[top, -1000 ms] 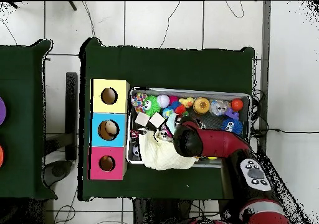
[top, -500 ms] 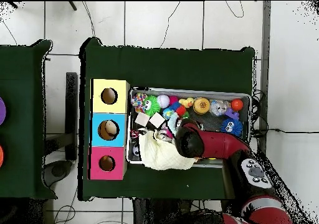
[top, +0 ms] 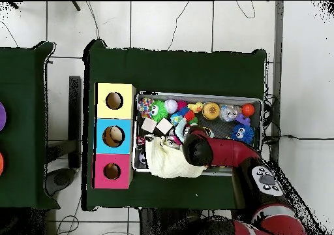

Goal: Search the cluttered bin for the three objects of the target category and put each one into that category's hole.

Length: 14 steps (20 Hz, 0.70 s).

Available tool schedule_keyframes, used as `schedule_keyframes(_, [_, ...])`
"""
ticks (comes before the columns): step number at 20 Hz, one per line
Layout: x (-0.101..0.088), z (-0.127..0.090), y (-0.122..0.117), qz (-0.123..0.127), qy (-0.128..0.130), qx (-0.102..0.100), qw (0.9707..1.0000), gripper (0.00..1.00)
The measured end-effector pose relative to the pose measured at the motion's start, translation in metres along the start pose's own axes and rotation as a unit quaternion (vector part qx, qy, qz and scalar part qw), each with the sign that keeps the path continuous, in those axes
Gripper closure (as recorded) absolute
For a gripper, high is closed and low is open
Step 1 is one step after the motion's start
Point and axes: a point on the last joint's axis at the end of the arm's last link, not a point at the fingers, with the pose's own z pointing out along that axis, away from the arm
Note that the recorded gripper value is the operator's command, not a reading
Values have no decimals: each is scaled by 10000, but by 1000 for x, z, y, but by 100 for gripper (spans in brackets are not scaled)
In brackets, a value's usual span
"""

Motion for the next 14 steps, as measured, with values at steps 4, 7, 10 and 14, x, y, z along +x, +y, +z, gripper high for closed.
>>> schedule_keyframes(4, [-3,-1,-2,14,-77,-2,10000,0])
schedule_keyframes(7, [-10,-6,-4,35,-197,-6,9998,0])
schedule_keyframes(10, [-17,-12,-6,68,-303,-30,9995,0])
schedule_keyframes(14, [-24,-20,-7,113,-390,-77,9991,0])
